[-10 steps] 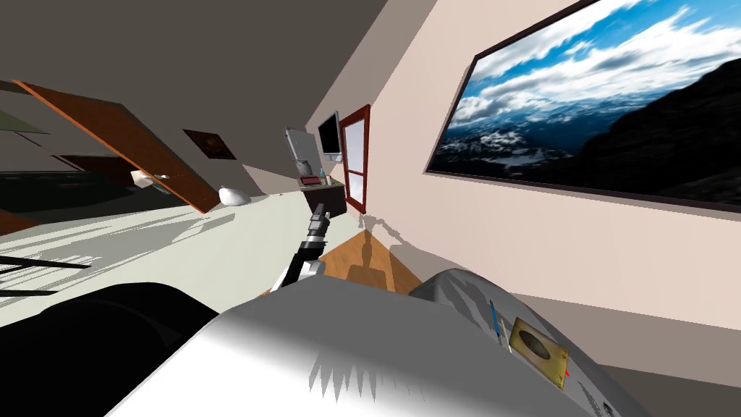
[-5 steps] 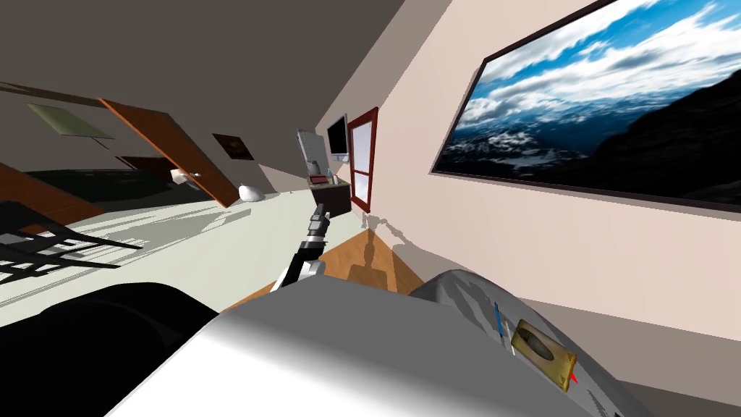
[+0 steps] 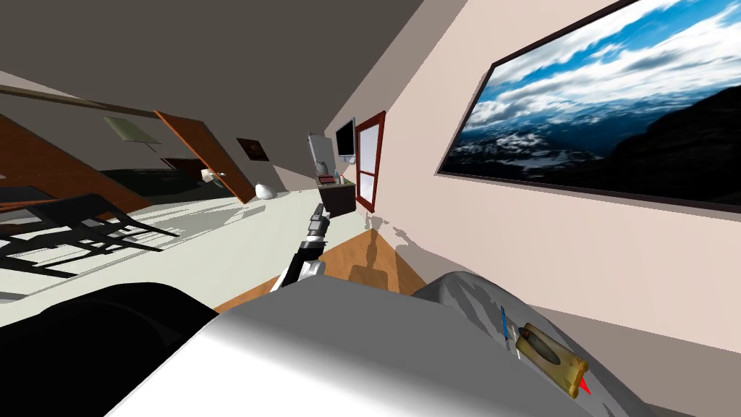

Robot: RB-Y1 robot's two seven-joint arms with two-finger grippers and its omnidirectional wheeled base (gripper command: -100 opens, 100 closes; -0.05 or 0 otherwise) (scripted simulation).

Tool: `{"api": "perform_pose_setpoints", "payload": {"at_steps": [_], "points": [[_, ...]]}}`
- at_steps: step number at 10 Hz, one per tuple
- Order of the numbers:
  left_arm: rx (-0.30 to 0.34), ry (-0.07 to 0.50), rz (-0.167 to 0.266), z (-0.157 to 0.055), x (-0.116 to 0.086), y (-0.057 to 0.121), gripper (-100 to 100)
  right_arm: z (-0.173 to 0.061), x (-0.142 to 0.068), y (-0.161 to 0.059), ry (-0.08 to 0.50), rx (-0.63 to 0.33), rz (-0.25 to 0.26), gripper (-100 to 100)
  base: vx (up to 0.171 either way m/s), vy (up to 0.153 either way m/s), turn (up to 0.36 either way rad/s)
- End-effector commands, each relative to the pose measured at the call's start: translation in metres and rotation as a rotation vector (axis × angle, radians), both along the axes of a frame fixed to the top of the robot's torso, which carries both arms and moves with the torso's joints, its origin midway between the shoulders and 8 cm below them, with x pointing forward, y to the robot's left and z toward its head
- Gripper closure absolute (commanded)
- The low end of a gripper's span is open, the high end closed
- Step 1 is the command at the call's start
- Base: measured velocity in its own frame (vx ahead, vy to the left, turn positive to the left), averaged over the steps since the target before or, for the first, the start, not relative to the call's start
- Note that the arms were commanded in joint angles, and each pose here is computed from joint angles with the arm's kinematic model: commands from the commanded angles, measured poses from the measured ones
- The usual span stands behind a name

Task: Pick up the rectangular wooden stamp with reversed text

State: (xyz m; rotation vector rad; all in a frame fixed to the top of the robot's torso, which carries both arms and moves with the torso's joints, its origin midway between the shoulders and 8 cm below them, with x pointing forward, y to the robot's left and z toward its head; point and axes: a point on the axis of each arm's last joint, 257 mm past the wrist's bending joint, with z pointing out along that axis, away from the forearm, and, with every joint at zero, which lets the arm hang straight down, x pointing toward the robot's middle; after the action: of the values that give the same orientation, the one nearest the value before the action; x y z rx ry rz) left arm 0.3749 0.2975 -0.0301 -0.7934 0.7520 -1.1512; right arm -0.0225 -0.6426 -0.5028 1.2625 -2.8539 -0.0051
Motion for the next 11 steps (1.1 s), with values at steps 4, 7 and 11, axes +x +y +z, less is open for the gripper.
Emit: {"api": "perform_pose_setpoints", "payload": {"at_steps": [4,7,11], "points": [[0.000,0.000,0.000,0.000,0.000,0.000,0,0.009,0.001,-0.012,0.004,-0.019,-0.074,100,-0.121,0.018,0.176],[0.000,0.000,0.000,0.000,0.000,0.000,0,0.014,0.000,-0.018,0.007,-0.028,-0.114,100,-0.078,0.028,0.137],[0.000,0.000,0.000,0.000,0.000,0.000,0,0.019,0.000,-0.025,0.005,-0.040,-0.159,100,-0.067,0.022,0.094]]}}
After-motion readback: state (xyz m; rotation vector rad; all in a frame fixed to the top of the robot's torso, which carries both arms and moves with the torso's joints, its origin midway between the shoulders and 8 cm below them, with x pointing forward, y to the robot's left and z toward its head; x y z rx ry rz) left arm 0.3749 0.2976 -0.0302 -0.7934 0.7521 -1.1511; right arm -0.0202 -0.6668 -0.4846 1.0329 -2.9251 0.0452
